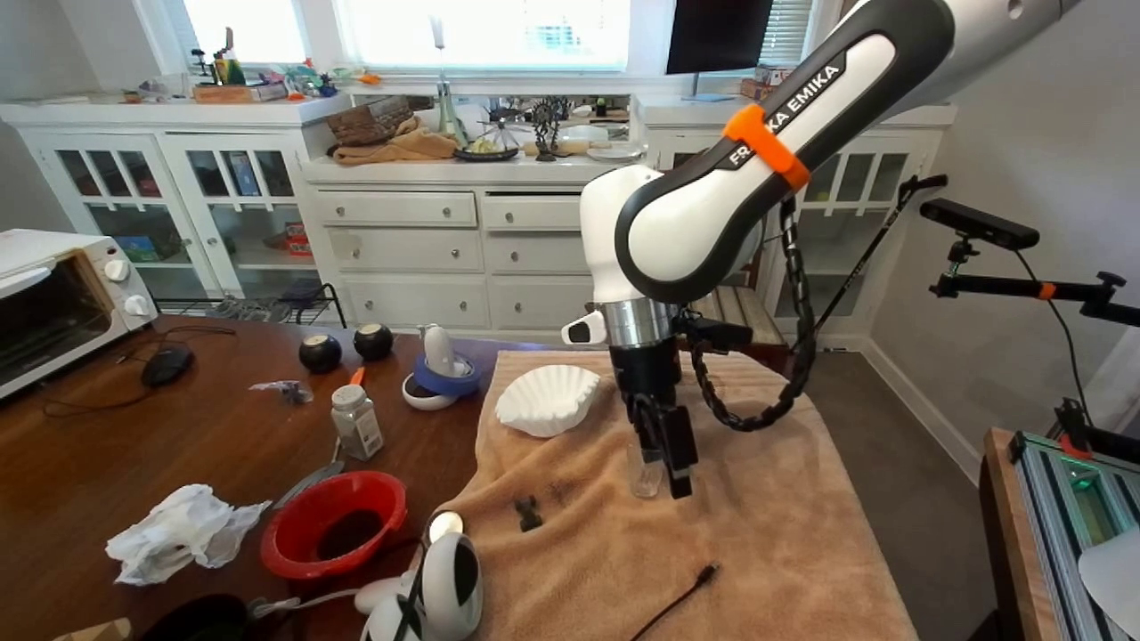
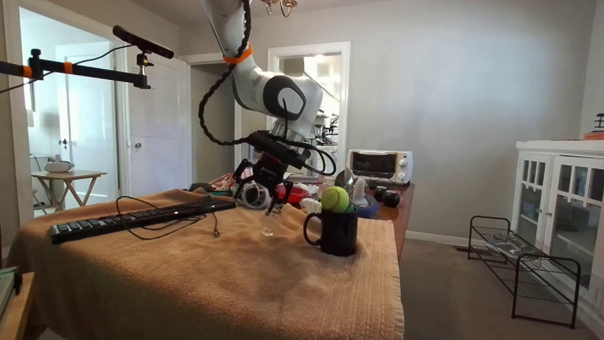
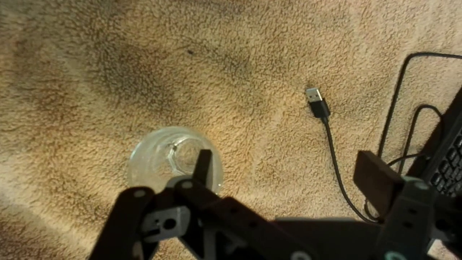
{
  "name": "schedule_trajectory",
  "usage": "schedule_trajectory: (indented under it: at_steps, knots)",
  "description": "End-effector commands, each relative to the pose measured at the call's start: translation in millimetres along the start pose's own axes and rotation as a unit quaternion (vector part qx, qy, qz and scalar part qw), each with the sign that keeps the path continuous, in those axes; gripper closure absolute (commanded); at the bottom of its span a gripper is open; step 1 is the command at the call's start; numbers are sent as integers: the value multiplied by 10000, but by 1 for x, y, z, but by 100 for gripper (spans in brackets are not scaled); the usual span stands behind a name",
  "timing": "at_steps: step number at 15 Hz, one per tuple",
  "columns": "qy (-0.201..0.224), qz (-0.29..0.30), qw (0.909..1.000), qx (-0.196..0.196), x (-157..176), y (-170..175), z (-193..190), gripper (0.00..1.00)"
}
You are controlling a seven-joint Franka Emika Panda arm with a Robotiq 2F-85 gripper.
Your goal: Put the glass cup in an upright position and put the green ball on the glass cup
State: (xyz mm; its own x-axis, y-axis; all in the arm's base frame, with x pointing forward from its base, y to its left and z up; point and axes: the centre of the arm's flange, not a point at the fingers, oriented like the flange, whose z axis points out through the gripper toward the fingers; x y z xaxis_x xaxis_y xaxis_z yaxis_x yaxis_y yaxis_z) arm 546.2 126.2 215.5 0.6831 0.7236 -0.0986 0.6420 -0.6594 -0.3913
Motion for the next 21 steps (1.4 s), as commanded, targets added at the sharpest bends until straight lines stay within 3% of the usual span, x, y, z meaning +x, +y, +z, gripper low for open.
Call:
schedule_trajectory:
  at_steps: [1, 9, 12, 16, 18, 21]
  knots:
    - [-45, -88, 9999, 139, 5, -7, 0, 0]
    - [-182, -246, 9993, 199, 15, -19, 7, 0]
    - [-247, -238, 9994, 19, 18, -22, -9, 0]
    - [-206, -414, 9954, -844, 24, -32, -65, 0]
    - [5, -369, 9881, -1492, 18, -36, -100, 0]
    - [575, 1, 9773, -2039, -1, -33, -149, 0]
